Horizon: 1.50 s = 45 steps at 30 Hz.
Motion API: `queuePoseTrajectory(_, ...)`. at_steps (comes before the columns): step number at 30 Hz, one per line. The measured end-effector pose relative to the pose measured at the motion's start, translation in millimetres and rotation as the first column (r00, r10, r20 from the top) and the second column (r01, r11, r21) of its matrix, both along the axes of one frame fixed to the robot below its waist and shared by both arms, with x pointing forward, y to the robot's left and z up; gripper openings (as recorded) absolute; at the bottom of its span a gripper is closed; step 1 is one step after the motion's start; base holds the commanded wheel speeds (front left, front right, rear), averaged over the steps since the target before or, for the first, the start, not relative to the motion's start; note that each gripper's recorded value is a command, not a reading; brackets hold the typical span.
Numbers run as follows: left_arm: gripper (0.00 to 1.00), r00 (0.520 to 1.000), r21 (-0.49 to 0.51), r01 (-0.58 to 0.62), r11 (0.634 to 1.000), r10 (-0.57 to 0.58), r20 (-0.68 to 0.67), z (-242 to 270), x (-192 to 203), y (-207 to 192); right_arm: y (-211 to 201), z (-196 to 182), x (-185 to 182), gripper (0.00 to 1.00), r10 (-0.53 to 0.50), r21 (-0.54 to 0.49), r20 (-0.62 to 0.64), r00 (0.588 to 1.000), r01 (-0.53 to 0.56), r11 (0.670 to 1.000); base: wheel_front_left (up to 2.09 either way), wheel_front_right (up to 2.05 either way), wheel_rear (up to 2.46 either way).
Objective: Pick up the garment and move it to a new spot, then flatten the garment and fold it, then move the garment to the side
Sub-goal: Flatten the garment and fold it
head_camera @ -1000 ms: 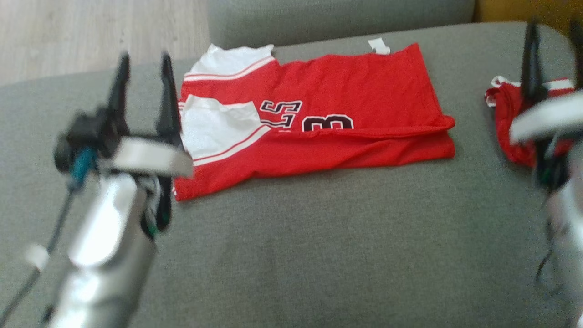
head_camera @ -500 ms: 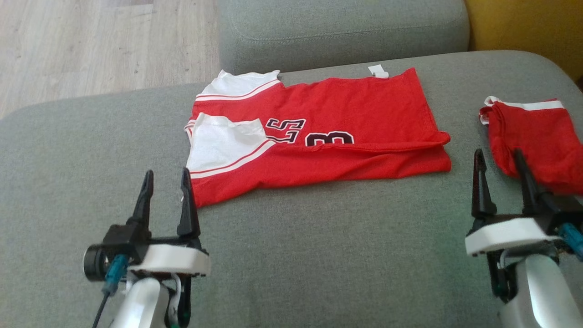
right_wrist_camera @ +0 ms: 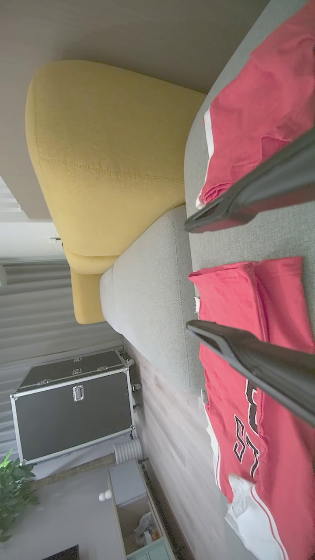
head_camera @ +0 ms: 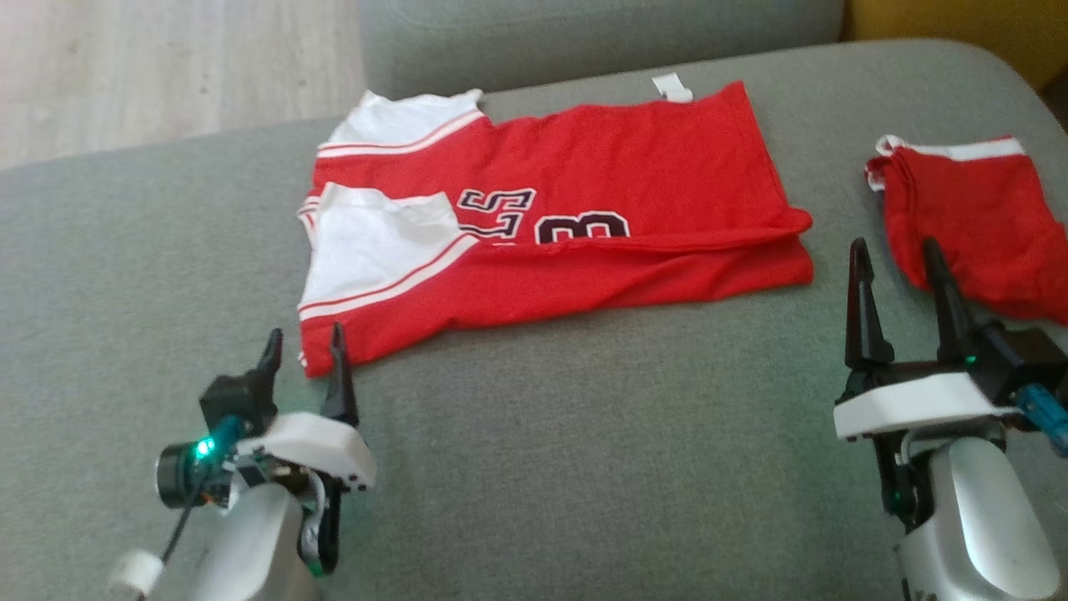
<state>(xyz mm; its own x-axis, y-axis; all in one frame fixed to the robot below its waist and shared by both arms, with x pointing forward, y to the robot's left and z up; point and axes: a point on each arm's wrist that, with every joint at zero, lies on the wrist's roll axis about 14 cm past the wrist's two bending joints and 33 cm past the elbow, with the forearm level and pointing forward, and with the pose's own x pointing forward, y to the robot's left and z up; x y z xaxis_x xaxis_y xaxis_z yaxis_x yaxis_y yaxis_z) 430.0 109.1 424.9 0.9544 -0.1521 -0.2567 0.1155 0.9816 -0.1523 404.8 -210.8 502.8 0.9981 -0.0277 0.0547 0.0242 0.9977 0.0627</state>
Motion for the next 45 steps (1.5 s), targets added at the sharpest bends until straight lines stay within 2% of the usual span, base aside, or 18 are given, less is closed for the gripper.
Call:
queuePoseTrajectory(8, 1.00, 0.975, 0.056, -0.008, 0.998, 0.020, -0.223, -52, 10, 1, -2, -8, 3, 1.00, -0.006, 0.038, -0.018, 1.000, 0.006, 0.999, 0.00, 0.00, 0.00)
queuePoseTrajectory(14, 1.00, 0.960, 0.077, 0.018, 0.997, 0.004, -0.280, -65, 21, -5, -9, -11, 2, 1.00, -0.027, 0.065, -0.024, 0.999, 0.029, 0.997, 0.00, 0.00, 0.00)
queuePoseTrajectory(15, 0.84, 0.958, 0.075, 0.028, 0.997, -0.005, -0.288, -66, 23, -8, -9, -11, 2, 1.00, -0.027, 0.067, -0.024, 0.999, 0.029, 0.997, 0.00, 0.00, 0.00)
queuePoseTrajectory(16, 0.33, 0.957, 0.073, 0.030, 0.997, -0.008, -0.288, -65, 25, -9, -8, -11, 2, 1.00, -0.026, 0.069, -0.023, 0.999, 0.027, 0.997, 0.00, 0.00, 0.00)
queuePoseTrajectory(17, 0.00, 0.957, 0.065, 0.036, 0.997, -0.016, -0.290, -65, 25, -10, -7, -11, 3, 1.00, -0.022, 0.069, -0.024, 0.999, 0.023, 0.997, 0.00, 0.00, 0.00)
queuePoseTrajectory(22, 0.00, 0.965, 0.056, 0.056, 0.997, -0.040, -0.258, -59, 25, -14, -8, -16, 10, 1.00, -0.021, 0.052, -0.049, 0.999, 0.024, 0.998, 0.00, 0.00, 0.00)
queuePoseTrajectory(28, 0.00, 0.993, 0.015, 0.067, 0.998, -0.065, -0.094, -28, 32, -15, 2, -44, 26, 1.00, 0.013, 0.098, -0.206, 0.978, 0.007, 0.995, 0.00, 0.00, 0.00)
queuePoseTrajectory(33, 0.00, 0.995, -0.003, 0.097, 0.995, -0.097, 0.010, -1, 34, -22, 1, -75, 38, 1.00, 0.017, 0.113, -0.382, 0.924, 0.028, 0.993, 0.00, 0.00, 0.00)
queuePoseTrajectory(37, 0.00, 0.992, -0.005, 0.111, 0.994, -0.110, 0.055, 12, 34, -22, 6, -101, 43, 1.00, 0.030, 0.124, -0.509, 0.860, 0.039, 0.992, 0.00, 0.00, 0.00)
queuePoseTrajectory(45, 0.00, 0.990, 0.015, 0.120, 0.993, -0.121, 0.071, 14, 28, -19, 7, -130, 49, 1.00, 0.012, 0.072, -0.633, 0.774, 0.043, 0.996, 0.00, 0.00, 0.00)
